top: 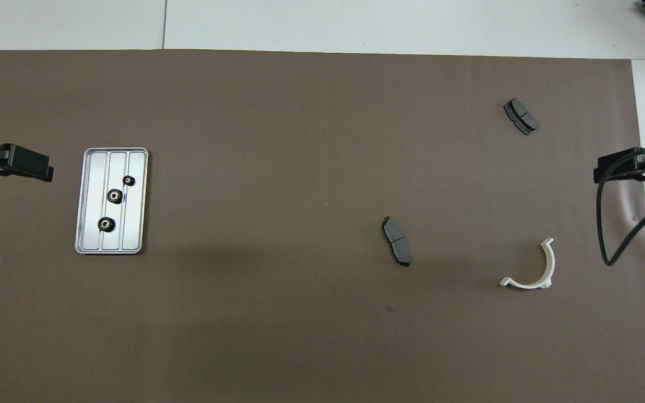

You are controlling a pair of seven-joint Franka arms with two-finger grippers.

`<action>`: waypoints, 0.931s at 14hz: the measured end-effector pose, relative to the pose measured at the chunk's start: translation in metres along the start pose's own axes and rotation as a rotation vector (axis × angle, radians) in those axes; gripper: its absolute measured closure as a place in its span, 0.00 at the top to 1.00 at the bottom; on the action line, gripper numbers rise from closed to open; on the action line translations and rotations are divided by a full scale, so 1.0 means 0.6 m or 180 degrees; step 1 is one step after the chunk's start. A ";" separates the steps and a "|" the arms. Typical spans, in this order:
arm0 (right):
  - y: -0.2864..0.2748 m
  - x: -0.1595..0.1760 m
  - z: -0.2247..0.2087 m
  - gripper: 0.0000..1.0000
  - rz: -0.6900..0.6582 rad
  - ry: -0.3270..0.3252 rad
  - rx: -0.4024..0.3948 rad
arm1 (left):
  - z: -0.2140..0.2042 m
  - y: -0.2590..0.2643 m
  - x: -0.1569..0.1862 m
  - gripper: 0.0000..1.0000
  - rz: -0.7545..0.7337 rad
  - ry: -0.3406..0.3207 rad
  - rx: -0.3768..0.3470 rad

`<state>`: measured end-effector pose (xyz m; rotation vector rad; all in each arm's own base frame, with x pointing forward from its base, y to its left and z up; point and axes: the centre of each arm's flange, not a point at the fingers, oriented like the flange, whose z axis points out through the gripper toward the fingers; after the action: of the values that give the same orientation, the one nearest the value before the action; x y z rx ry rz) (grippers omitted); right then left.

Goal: Place bearing gear from tray to pile
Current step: 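Reach the left gripper toward the metal tray of black gears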

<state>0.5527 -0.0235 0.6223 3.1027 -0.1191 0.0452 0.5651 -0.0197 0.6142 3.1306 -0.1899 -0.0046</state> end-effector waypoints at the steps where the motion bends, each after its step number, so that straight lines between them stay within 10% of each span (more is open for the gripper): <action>1: -0.001 0.000 0.000 1.00 0.0001 -0.0001 0.0019 | 0.000 0.000 0.000 1.00 -0.0001 0.0000 0.0000; 13: -0.002 0.000 0.000 1.00 0.0022 -0.0006 0.0122 | 0.009 -0.020 -0.005 1.00 -0.0061 -0.0038 -0.0002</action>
<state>0.5527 -0.0221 0.6222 3.1407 -0.1304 0.0452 0.5635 -0.0077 0.6085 3.1322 -0.1601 -0.0232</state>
